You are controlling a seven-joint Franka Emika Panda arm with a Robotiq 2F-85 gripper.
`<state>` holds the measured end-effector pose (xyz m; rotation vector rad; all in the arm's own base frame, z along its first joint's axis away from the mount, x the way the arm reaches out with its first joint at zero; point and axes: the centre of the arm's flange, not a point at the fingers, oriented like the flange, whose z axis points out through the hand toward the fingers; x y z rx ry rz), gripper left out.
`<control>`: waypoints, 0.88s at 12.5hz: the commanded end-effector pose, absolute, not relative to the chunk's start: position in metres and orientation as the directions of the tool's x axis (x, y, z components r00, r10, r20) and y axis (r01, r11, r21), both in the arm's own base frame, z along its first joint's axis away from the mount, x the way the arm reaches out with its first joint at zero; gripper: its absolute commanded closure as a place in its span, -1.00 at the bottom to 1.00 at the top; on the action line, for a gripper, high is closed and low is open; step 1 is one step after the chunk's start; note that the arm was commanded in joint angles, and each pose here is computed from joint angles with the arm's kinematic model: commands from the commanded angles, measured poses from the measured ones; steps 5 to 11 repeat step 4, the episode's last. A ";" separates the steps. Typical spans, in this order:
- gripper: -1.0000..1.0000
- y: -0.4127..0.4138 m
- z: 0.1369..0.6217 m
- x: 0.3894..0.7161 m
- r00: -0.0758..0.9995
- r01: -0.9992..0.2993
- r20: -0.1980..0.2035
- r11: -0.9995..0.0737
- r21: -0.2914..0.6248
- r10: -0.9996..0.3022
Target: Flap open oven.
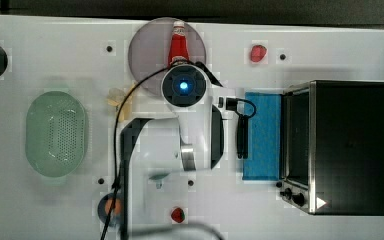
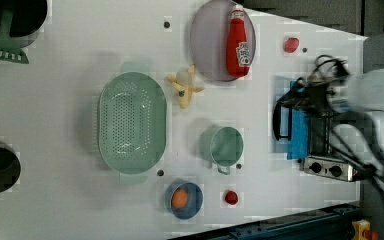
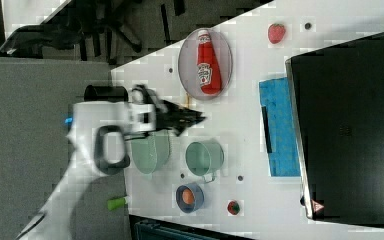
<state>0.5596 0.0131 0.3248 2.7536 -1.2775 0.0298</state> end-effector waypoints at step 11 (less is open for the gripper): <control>0.65 -0.023 0.479 0.532 0.537 -0.843 0.055 -0.537 0.015 -0.842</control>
